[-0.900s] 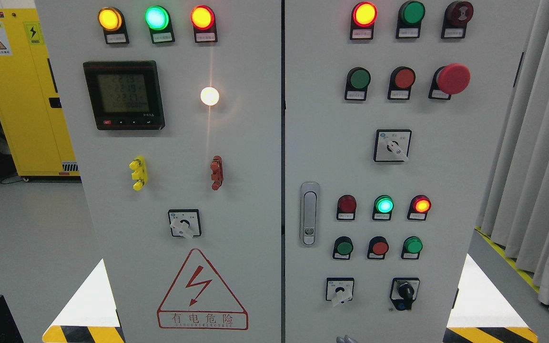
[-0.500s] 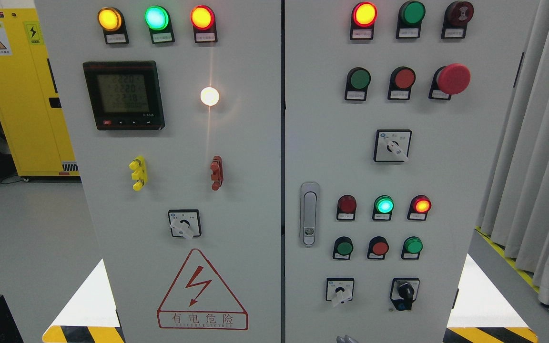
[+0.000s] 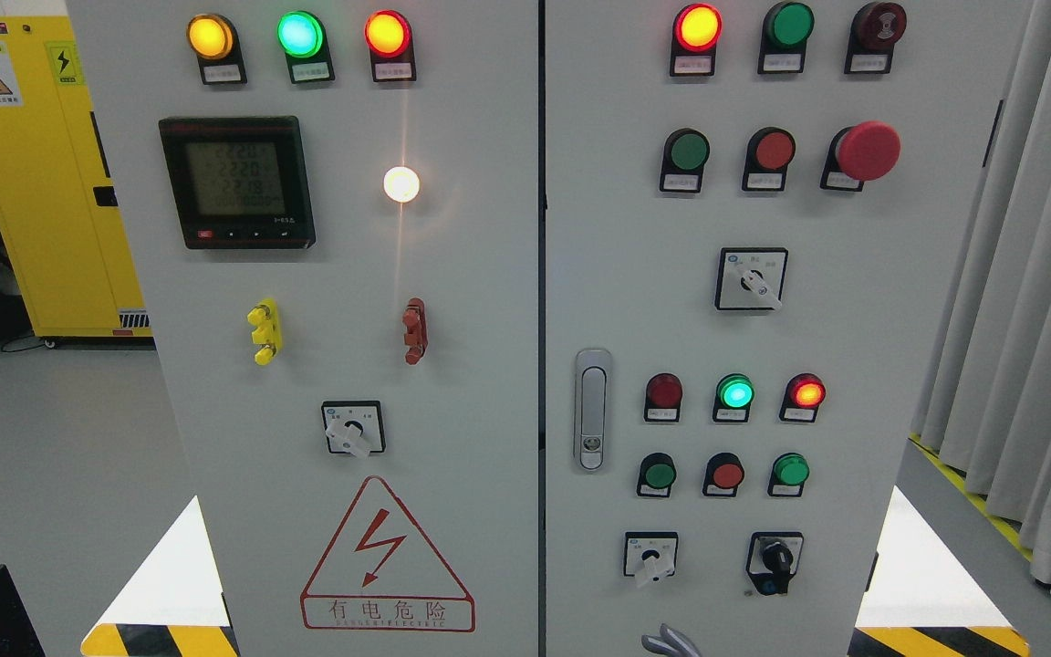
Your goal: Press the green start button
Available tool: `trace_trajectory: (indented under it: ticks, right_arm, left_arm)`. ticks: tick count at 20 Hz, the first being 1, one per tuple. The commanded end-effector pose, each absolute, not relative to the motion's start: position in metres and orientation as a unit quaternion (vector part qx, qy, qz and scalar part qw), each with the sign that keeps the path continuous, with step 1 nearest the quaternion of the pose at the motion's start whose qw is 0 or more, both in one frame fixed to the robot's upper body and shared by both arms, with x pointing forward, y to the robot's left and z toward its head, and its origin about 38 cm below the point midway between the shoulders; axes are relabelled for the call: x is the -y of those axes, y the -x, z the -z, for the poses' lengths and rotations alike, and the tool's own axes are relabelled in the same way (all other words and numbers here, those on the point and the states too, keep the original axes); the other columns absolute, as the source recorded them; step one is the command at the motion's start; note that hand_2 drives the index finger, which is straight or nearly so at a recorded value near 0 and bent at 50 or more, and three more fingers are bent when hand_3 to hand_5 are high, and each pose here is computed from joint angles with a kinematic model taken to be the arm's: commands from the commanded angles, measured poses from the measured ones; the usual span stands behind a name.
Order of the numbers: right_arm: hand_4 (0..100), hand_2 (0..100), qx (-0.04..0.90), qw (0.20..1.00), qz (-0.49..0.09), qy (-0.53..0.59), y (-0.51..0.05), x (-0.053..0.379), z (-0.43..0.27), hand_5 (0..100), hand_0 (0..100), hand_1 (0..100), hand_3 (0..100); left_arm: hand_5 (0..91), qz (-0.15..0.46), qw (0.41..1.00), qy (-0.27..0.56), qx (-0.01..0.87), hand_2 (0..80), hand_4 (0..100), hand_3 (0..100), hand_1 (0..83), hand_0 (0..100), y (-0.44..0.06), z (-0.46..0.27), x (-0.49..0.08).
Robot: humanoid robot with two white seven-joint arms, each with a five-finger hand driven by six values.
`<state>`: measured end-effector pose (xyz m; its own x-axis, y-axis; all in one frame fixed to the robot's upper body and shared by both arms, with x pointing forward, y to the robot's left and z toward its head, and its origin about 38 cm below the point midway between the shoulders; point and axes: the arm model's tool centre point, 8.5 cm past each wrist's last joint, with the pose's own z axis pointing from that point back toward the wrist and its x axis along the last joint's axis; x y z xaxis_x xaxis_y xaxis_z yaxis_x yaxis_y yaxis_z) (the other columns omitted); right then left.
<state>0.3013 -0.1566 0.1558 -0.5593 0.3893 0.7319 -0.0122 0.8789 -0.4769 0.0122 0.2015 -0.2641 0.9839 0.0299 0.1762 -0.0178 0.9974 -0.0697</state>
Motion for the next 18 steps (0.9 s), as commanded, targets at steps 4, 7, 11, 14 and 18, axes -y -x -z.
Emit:
trace_trajectory:
  ticks: [4, 7, 11, 14, 18]
  right_arm:
    - [96, 0, 0.824, 0.324, -0.324, 0.334, -0.362, 0.183, -0.211, 97, 52, 87, 86]
    - [99, 0, 0.815, 0.311, -0.337, 0.353, -0.38, 0.182, -0.218, 99, 55, 89, 90]
    - [100, 0, 0.805, 0.316, -0.35, 0.36, -0.389, 0.182, -0.211, 100, 56, 89, 91]
    - [99, 1, 0.801, 0.323, -0.354, 0.359, -0.395, 0.183, -0.206, 100, 57, 89, 90]
    - [99, 2, 0.796, 0.332, -0.357, 0.358, -0.403, 0.184, -0.2, 100, 58, 89, 90]
  left_arm:
    - [0.0, -0.012, 0.995, 0.034, 0.088, 0.0, 0, 0, 55.6, 12, -0.012, 0.264, -0.202]
    - [0.0, -0.012, 0.995, 0.034, 0.089, 0.0, 0, 0, 55.6, 12, -0.013, 0.264, -0.201]
    - [0.0, -0.012, 0.995, 0.034, 0.089, 0.0, 0, 0, 55.6, 12, -0.013, 0.264, -0.201]
    - [0.0, -0.012, 0.995, 0.034, 0.088, 0.0, 0, 0, 55.6, 12, -0.012, 0.264, -0.202]
    - [0.0, -0.012, 0.995, 0.034, 0.088, 0.0, 0, 0, 55.6, 12, -0.012, 0.264, -0.202]
